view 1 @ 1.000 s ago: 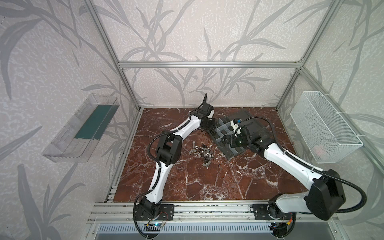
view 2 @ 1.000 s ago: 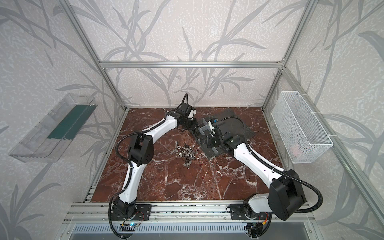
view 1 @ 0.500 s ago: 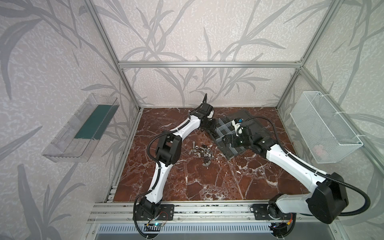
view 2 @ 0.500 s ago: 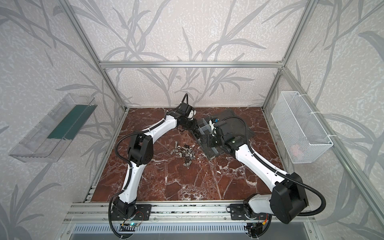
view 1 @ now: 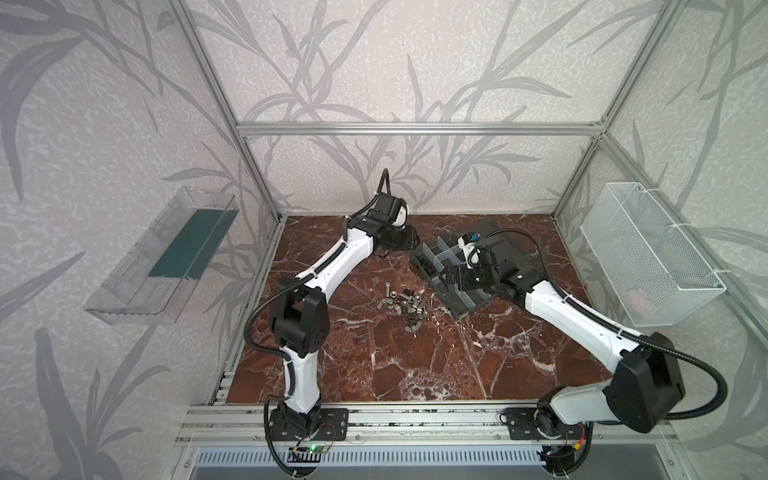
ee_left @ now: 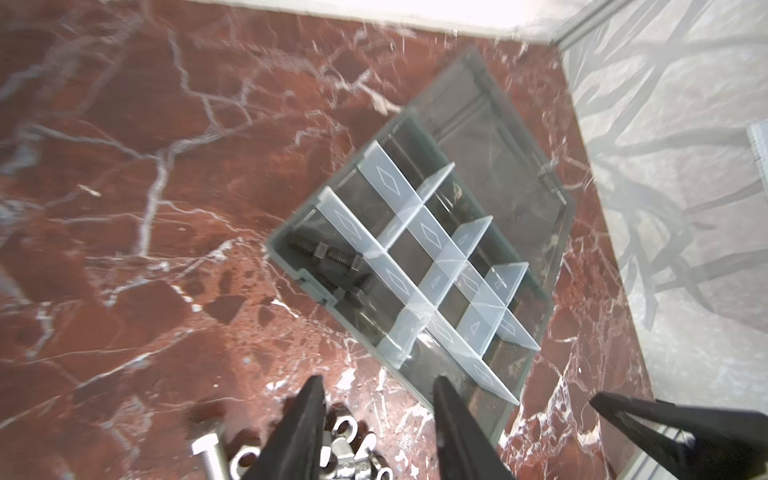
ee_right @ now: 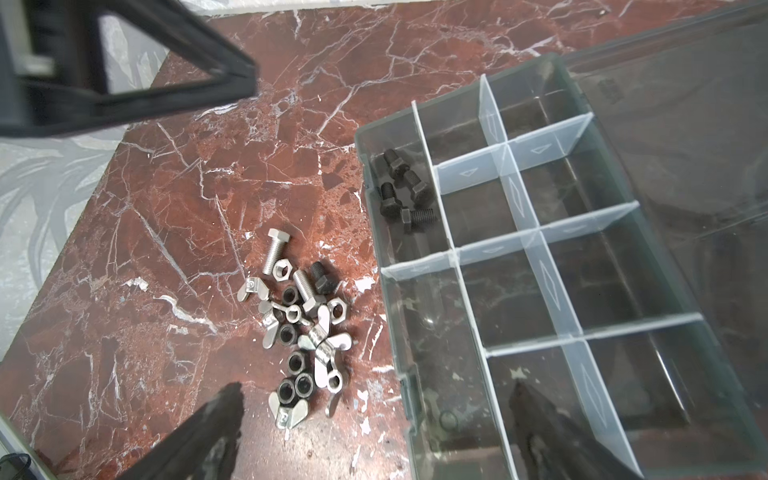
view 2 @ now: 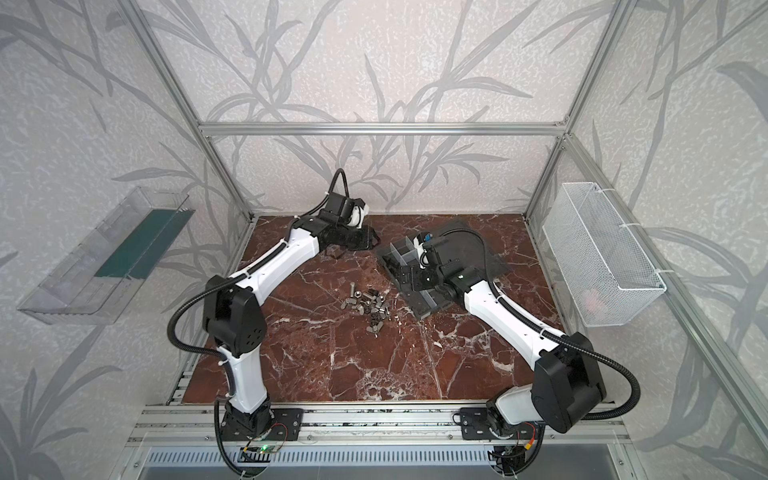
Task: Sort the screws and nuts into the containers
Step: 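Carry the bolt over the bolt compartment and open the left gripper, then grasp a black bolt in the pile with the right gripper while the left arm withdraws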
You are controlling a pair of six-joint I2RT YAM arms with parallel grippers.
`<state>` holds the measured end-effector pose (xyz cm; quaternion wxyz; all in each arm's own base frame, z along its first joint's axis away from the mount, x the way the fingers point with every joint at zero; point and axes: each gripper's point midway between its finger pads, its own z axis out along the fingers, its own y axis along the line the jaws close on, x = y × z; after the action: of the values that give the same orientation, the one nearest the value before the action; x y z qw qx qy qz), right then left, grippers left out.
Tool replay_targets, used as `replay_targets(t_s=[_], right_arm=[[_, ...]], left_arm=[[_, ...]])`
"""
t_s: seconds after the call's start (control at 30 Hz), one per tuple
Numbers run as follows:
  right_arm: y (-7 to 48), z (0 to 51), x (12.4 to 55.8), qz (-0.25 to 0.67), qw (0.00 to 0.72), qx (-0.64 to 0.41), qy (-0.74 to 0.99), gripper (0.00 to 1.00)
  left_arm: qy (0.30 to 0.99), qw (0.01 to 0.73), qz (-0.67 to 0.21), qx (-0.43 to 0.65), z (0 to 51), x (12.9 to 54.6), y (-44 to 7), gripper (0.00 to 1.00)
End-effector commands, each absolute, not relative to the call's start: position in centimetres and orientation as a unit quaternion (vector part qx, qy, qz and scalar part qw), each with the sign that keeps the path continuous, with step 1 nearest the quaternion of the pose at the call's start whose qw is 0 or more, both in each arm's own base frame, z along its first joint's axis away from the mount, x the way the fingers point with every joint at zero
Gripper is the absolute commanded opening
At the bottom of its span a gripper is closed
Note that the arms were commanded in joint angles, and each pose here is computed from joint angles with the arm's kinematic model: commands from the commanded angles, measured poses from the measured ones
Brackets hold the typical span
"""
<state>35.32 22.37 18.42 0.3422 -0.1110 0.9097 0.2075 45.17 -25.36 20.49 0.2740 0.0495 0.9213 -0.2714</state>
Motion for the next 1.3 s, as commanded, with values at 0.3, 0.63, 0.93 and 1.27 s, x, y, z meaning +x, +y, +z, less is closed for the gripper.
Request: replay_targets(t_s=[0.3, 0.63, 0.93, 1.27], right_arm=[[29.8, 15.6, 37.8, 0.17, 0.279, -0.243, 0.913, 0.9], [34.4, 11.3, 38.2, 0.146, 0.191, -0.307, 0.921, 0.72], [35.5, 7.5, 38.7, 0.116, 0.146, -0.328, 0.926, 0.62], [35.7, 5.0, 38.4, 0.08, 0.109, -0.356, 0.925, 0.5]], left_arm=[[0.876, 0.284, -0.379, -0.088, 21.2, 41.1, -18.3, 0.73], [0.822, 0.211, -0.485, -0.209, 16.9, 38.6, -14.0, 0.92], [0.797, 0.205, -0.523, -0.221, 15.4, 36.3, -13.1, 1.0], [0.788, 0.236, -0.526, -0.216, 17.0, 36.0, -12.7, 0.99]])
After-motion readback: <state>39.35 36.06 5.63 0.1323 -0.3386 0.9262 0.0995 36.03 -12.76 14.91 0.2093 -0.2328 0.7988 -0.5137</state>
